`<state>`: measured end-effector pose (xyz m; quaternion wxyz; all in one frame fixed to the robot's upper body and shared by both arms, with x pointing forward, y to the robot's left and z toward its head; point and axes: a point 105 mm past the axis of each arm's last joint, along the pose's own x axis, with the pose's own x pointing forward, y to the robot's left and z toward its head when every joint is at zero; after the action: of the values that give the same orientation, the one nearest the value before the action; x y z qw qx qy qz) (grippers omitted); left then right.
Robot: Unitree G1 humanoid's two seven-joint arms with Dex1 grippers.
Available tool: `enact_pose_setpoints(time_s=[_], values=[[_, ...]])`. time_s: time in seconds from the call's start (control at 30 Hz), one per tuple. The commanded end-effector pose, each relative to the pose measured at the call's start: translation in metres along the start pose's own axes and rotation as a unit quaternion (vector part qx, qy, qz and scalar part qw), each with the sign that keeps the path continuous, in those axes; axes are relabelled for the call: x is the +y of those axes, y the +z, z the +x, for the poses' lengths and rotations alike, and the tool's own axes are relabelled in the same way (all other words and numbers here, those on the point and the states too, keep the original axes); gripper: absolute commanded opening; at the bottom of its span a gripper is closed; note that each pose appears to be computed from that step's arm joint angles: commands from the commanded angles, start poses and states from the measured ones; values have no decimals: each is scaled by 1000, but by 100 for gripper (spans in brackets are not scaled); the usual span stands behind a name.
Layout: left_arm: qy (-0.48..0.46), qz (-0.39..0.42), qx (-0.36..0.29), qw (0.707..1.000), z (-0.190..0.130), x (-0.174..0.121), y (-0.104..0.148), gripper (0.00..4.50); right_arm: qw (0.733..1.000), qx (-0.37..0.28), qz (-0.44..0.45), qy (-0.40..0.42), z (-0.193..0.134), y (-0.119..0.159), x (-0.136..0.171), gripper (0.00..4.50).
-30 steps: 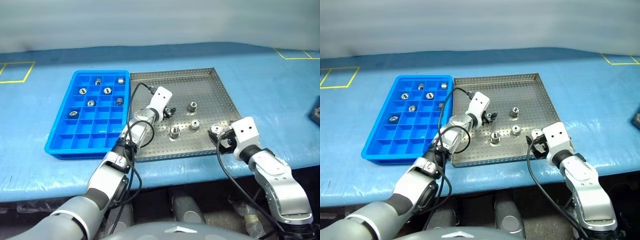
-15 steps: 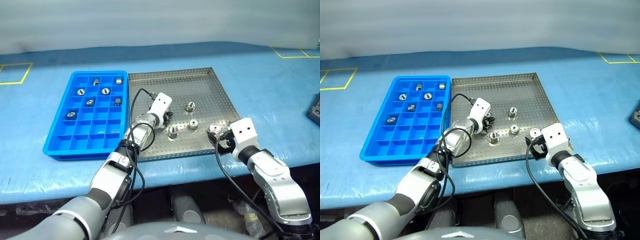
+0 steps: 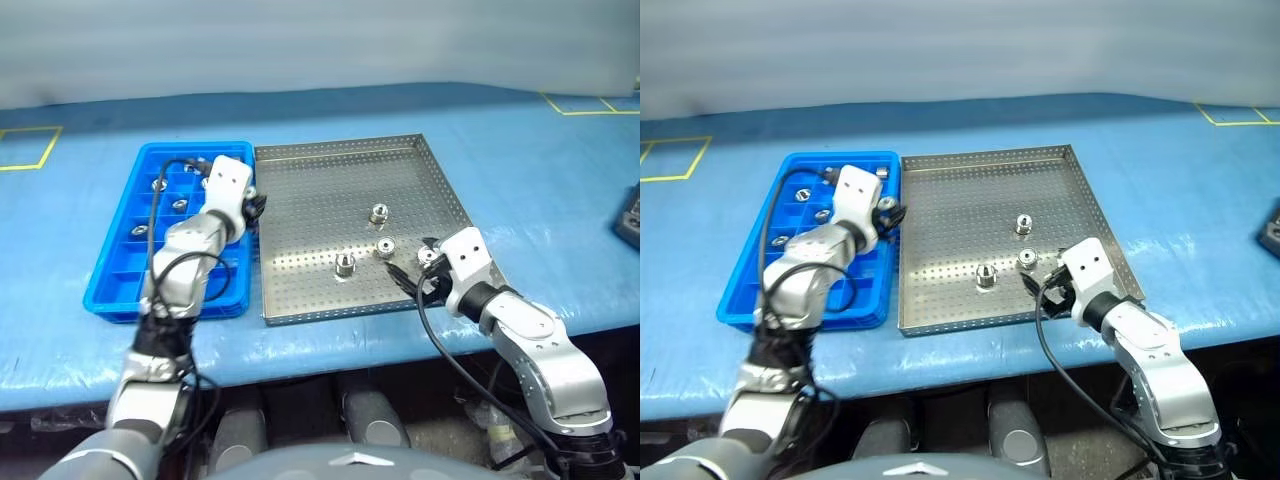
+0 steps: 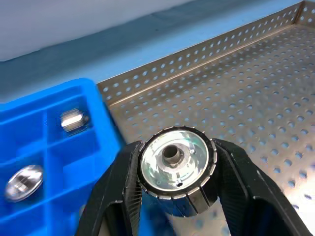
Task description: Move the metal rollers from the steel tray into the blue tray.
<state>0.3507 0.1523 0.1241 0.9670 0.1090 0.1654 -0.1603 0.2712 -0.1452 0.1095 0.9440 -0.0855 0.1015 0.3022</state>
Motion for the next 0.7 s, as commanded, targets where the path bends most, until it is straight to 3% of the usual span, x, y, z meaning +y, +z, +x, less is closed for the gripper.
enact_pose_setpoints(time_s=[0.03,0.23,0.37,0.7], values=[[0,0,-9,1000,-33,0,11,184,993,-66,-3,101,1,29,30,450],[93,-18,9,995,-62,27,1,184,983,-63,-7,175,10,28,51,450],[170,-42,32,984,-72,52,-13,184,984,-55,-15,171,17,26,48,450],[229,-63,81,968,-93,68,-46,184,990,-41,-36,130,24,23,31,450]])
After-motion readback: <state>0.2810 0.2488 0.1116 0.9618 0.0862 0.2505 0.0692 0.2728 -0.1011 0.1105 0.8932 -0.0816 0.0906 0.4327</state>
